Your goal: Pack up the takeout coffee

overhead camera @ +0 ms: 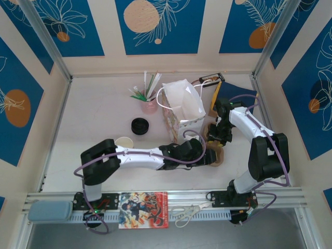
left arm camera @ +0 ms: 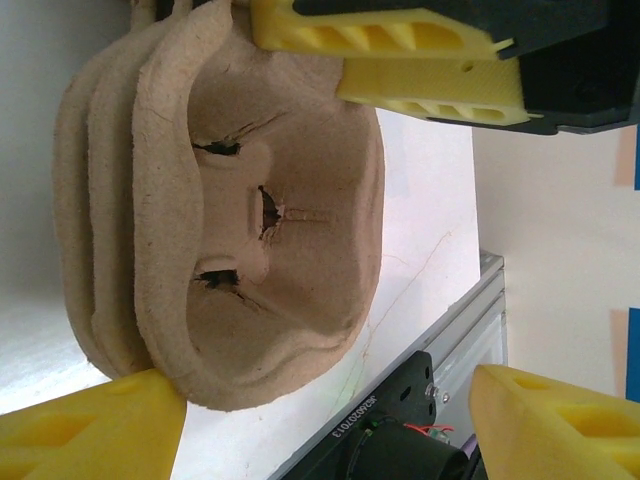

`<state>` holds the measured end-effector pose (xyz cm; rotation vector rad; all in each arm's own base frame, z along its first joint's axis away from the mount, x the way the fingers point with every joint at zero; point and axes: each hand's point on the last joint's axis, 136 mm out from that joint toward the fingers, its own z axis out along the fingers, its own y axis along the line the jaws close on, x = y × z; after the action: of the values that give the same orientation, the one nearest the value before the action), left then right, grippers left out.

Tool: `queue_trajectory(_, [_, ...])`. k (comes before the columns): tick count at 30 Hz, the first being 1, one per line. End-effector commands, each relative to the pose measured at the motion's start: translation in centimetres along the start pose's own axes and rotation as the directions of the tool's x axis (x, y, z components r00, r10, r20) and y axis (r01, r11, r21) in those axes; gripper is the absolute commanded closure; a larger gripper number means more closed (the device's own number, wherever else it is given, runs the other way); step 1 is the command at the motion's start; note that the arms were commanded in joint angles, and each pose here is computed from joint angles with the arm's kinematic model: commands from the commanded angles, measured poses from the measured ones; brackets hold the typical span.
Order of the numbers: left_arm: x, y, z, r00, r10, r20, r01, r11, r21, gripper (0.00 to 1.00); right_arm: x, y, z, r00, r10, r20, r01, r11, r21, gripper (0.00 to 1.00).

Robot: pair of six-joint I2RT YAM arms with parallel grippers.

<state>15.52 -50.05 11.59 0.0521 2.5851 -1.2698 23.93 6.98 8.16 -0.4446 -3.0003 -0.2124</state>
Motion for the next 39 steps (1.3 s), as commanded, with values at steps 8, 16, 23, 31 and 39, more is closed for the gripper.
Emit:
queue_trajectory(8, [-0.2, 0.1, 0.4, 1.000, -0.016, -0.004, 0.016, 1.000, -0.020, 0.20, 0.9, 0.6, -0.5, 1.000, -0.012, -0.026, 0.011, 0.999, -0.035, 0.67])
queue_trajectory(16, [0.0, 0.3, 1.0, 1.000, -0.016, -0.015, 0.016, 1.000, -0.025, 0.18, 1.1, 0.8, -1.9, 1.000, -0.022, -0.015, 0.022, 0.999, -0.038, 0.67])
queue_trajectory(23, [0.1, 0.3, 1.0, 1.000, -0.018, -0.021, 0.017, 1.000, -0.025, 0.18, 0.8, 0.8, -2.6, 1.000, -0.027, -0.001, 0.027, 0.999, -0.029, 0.67])
queue_trajectory(31, [-1.0, -2.4, -1.6, 0.999, 0.037, 0.011, -0.037, 0.999, 0.013, 0.16, 0.8, 0.5, -3.2, 0.999, -0.032, 0.015, 0.032, 0.999, -0.017, 0.67])
queue_trajectory(39, [-2.5, -5.4, -5.8, 0.994, 0.092, 0.066, -0.095, 0.994, 0.047, 0.10, 0.3, 0.5, -3.5, 0.999, -0.034, 0.029, 0.035, 0.999, -0.015, 0.67])
